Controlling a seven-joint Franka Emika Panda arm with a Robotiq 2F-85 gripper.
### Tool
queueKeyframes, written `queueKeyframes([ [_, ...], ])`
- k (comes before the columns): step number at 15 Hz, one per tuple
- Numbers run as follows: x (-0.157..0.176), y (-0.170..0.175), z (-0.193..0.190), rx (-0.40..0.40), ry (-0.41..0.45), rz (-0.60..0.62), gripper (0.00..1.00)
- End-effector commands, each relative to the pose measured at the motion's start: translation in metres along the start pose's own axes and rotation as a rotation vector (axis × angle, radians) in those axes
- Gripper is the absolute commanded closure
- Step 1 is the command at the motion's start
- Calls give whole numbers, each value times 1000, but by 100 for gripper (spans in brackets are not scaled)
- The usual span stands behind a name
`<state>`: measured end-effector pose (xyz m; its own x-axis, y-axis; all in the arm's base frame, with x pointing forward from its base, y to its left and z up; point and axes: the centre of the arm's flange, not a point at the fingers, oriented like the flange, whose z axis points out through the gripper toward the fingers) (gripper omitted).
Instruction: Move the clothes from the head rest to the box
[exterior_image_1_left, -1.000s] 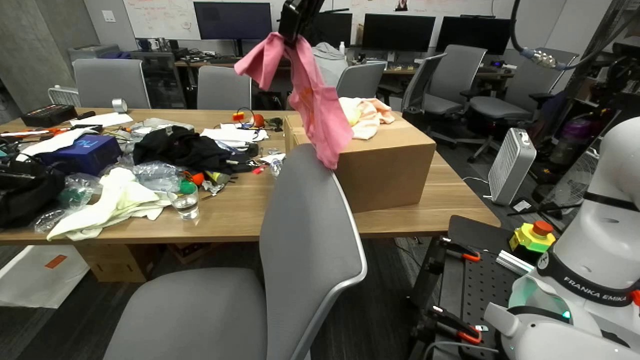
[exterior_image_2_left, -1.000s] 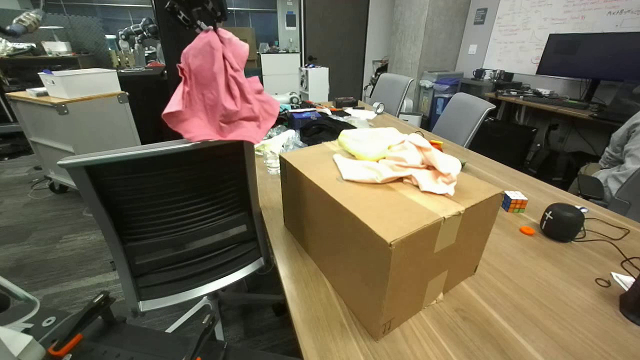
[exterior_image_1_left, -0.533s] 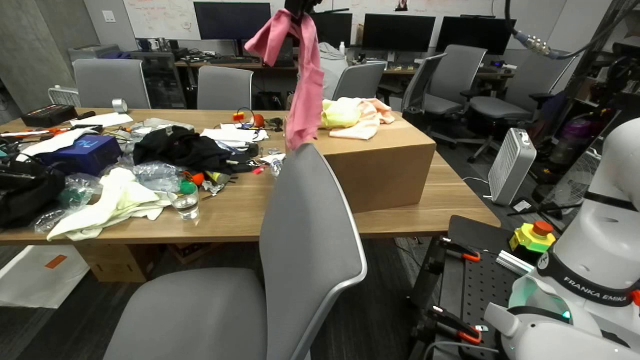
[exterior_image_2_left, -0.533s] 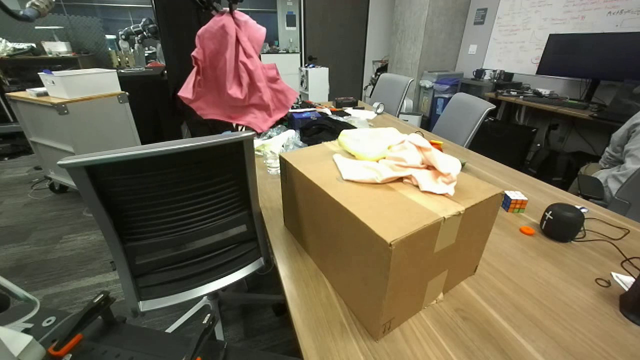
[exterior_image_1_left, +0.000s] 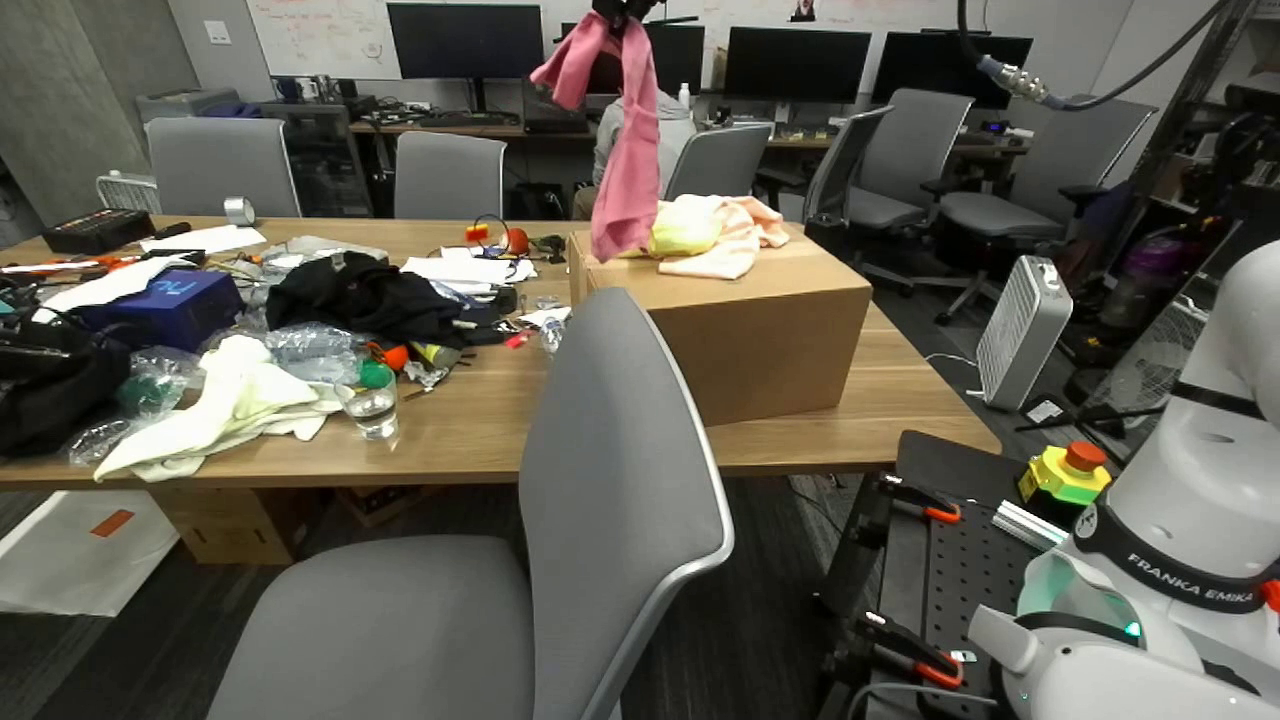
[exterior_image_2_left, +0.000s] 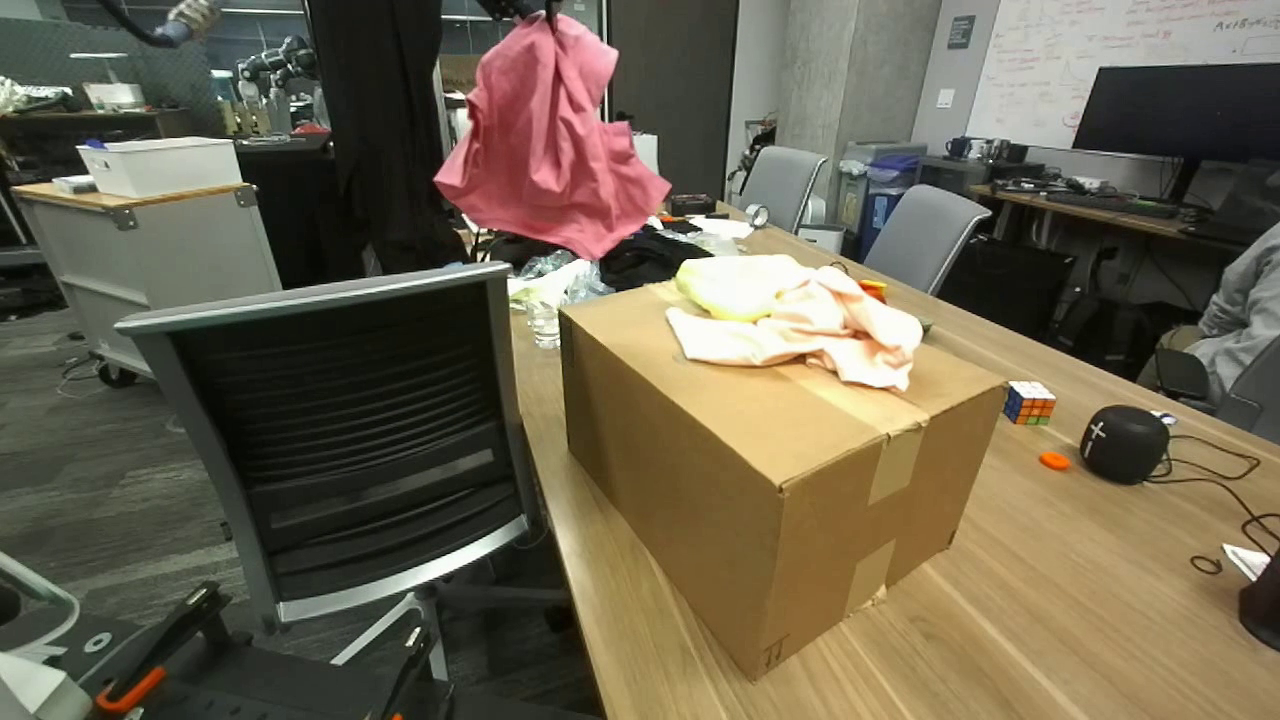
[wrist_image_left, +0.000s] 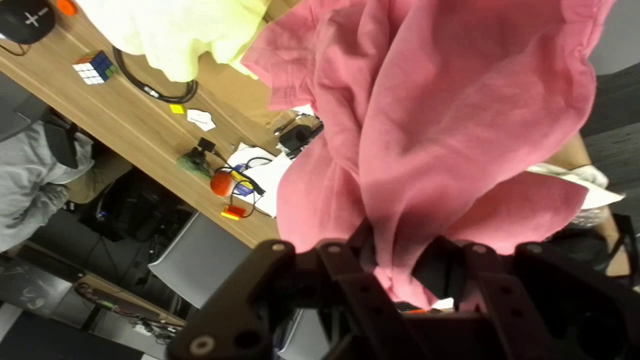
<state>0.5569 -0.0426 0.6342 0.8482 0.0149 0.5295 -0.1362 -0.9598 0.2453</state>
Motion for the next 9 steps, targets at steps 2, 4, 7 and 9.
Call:
queueKeyframes([
  [2,37,66,1,-119,40,153,96],
  [4,40,100,4,-179,56,223,96],
  [7,43,147,8,-261,70,335,96],
  [9,42,171,14,-323,92,421,96],
])
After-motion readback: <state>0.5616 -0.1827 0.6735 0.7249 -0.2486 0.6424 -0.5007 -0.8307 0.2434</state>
